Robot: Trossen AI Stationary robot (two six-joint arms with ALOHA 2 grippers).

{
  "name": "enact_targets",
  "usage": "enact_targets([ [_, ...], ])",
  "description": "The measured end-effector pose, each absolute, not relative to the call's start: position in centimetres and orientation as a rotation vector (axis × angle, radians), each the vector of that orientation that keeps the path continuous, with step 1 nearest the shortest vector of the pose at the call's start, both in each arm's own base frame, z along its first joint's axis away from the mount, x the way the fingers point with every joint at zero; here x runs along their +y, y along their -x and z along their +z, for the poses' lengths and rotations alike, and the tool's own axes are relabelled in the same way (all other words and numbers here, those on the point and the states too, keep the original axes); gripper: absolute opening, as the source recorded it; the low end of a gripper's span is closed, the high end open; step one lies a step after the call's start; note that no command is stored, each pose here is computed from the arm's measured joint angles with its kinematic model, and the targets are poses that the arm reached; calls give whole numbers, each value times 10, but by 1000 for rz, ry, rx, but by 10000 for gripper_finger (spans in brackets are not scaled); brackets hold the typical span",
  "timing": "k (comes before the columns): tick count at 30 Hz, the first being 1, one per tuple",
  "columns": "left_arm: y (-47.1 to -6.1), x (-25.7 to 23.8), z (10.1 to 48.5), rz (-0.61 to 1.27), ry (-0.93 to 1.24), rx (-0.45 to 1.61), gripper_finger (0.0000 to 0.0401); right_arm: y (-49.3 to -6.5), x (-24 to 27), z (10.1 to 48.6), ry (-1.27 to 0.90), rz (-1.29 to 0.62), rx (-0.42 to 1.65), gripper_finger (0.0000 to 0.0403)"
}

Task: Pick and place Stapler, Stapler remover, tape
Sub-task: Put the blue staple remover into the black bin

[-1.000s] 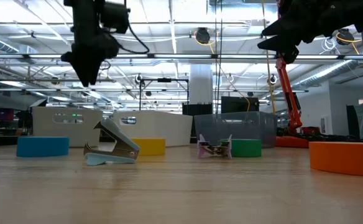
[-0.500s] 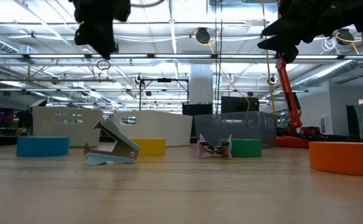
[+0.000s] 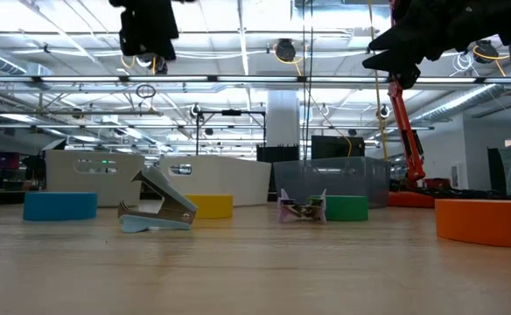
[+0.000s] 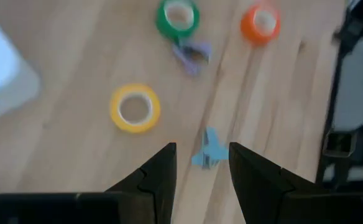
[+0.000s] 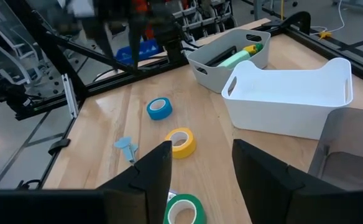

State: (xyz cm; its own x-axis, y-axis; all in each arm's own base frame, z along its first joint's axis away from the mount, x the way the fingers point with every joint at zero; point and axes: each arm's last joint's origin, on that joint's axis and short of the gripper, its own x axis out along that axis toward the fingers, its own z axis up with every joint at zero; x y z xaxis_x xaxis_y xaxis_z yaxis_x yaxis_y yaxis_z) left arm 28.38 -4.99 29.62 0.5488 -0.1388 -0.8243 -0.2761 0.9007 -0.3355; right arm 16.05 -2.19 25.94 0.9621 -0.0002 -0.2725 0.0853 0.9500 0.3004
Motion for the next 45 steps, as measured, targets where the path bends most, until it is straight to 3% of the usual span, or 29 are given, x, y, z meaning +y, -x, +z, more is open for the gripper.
enact_targets([
  [15,-328,-62,217,-61,493,1290,150,-160,-22,259,-316,-45,280,161],
  [32,-350,-40,175,-167,632,1379,149,-160,-22,259,-320,-45,281,158],
  [45,-350,-41,174,-212,633,1380,149,-160,-22,259,-320,-45,282,158],
])
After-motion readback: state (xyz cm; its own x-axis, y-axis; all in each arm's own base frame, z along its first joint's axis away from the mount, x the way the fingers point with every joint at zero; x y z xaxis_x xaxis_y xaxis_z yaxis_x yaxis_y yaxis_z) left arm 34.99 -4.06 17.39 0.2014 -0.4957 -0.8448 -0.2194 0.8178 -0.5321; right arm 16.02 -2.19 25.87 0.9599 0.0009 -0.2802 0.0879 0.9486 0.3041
